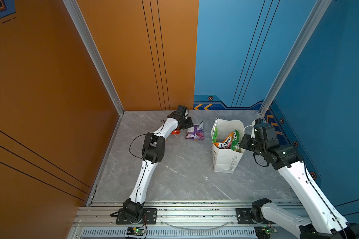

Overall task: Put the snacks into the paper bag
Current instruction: 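Close the left gripper on the top edge of the purple Savoria bag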

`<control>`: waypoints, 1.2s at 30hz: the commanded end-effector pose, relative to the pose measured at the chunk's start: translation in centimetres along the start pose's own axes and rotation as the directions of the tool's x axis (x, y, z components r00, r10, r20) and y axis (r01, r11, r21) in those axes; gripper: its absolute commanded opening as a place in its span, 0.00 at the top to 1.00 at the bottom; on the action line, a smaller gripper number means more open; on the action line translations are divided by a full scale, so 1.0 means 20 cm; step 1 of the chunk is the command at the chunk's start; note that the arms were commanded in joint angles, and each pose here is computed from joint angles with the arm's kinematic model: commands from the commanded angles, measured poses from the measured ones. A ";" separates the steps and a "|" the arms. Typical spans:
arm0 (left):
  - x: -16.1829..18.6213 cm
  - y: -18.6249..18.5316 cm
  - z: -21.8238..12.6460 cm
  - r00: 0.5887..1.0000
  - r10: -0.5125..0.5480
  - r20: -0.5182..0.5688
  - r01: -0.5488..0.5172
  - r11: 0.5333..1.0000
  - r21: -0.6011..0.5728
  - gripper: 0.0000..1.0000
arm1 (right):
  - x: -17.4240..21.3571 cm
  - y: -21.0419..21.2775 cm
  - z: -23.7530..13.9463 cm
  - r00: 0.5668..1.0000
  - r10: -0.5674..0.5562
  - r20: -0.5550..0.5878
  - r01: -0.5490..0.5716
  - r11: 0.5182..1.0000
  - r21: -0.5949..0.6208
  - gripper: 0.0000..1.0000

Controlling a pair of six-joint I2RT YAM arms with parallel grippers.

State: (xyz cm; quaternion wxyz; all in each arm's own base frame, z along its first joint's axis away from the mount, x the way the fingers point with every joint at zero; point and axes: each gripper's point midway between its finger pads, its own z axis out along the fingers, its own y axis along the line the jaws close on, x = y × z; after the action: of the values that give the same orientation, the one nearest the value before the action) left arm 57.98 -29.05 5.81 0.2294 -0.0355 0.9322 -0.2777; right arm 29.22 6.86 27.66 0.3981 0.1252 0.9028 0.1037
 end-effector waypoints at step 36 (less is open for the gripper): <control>0.04 -0.35 -0.97 0.942 -0.084 0.324 0.035 0.987 0.155 1.00 | -0.01 0.08 -0.05 1.000 -0.026 0.015 0.026 0.998 -0.052 1.00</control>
State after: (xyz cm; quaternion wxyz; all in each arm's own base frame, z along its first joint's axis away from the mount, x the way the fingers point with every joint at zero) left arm 49.06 -26.32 21.53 0.3431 -0.0946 0.8641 -0.3559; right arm 29.16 7.90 27.87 0.3999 0.1102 0.9030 0.1121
